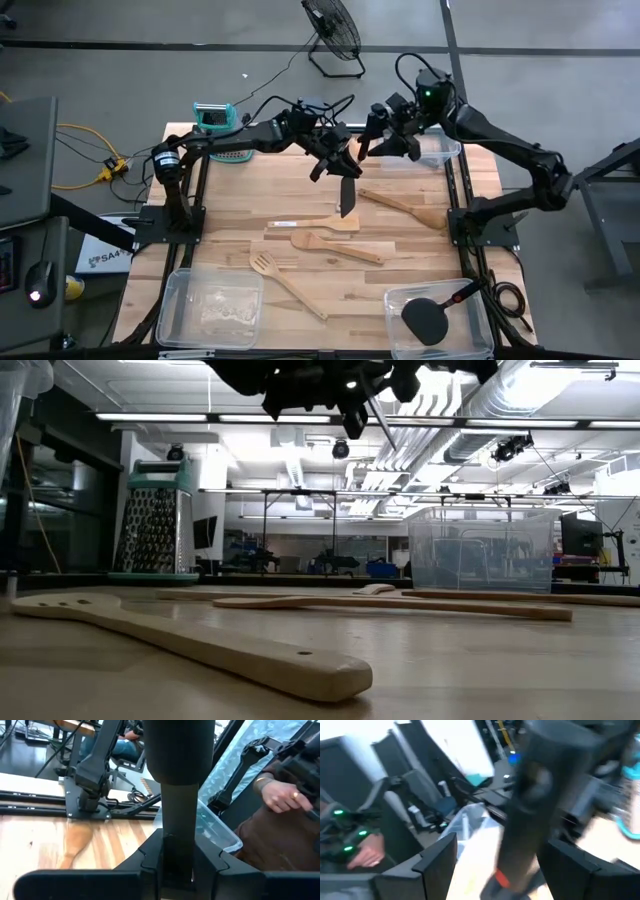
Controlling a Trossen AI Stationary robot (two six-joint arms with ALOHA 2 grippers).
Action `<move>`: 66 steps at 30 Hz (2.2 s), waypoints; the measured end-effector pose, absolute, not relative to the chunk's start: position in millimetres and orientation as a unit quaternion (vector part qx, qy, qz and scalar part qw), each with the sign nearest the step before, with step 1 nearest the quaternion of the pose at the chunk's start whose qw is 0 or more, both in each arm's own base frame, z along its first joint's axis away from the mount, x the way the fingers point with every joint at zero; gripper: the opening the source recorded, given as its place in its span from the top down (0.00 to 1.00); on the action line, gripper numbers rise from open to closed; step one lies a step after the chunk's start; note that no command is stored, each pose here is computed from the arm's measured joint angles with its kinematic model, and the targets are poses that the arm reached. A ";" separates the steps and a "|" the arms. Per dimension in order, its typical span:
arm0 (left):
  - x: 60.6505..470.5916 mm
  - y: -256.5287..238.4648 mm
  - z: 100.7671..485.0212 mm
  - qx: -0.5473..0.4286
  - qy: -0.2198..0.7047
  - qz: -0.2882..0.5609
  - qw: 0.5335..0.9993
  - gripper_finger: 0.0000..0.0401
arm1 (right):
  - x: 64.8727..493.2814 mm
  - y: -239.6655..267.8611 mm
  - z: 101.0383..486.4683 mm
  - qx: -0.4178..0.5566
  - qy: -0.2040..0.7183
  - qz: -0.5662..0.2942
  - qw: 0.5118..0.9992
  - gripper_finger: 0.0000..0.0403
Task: Pick & Place Kitchen Items
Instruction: Put the black spatula into the transparent bin
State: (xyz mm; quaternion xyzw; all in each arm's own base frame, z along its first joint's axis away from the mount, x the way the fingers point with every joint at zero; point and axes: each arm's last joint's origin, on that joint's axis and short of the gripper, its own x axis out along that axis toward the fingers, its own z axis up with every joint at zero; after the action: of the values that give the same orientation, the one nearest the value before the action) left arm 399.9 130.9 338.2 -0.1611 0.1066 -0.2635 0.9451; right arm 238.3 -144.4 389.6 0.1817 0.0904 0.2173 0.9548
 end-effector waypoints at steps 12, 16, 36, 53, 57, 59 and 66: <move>400.0 130.7 338.5 -0.160 0.106 -0.264 0.945 0.85 | 246.5 -144.3 394.9 0.163 0.062 0.241 0.955 0.48; 400.2 130.1 338.4 -0.160 0.106 -0.265 0.945 0.85 | 245.1 -146.7 395.0 0.160 0.061 0.236 0.956 0.64; 400.2 132.1 338.3 -0.194 0.115 -0.237 0.945 0.65 | 245.0 -147.2 394.0 0.172 0.065 0.222 0.958 0.85; 394.5 133.0 345.6 -0.238 0.122 -0.206 0.941 0.48 | 230.7 -154.4 385.5 0.236 0.109 0.179 0.949 0.86; 383.6 135.7 354.8 -0.243 0.126 -0.168 0.947 0.50 | 216.7 -153.9 390.5 0.245 0.111 0.161 0.950 0.86; 376.5 138.0 359.2 -0.247 0.133 -0.135 0.950 0.52 | 208.8 -152.1 393.8 0.248 0.112 0.151 0.950 0.86; 348.9 139.7 382.7 -0.222 0.128 -0.003 0.967 0.59 | 177.9 -133.5 405.4 0.244 0.120 0.111 0.956 0.86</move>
State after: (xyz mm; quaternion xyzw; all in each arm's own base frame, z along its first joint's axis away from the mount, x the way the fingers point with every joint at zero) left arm 348.9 139.7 382.7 -0.2220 0.1278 -0.0033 0.9666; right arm 177.9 -133.5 405.4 0.2444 0.1200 0.1115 0.9557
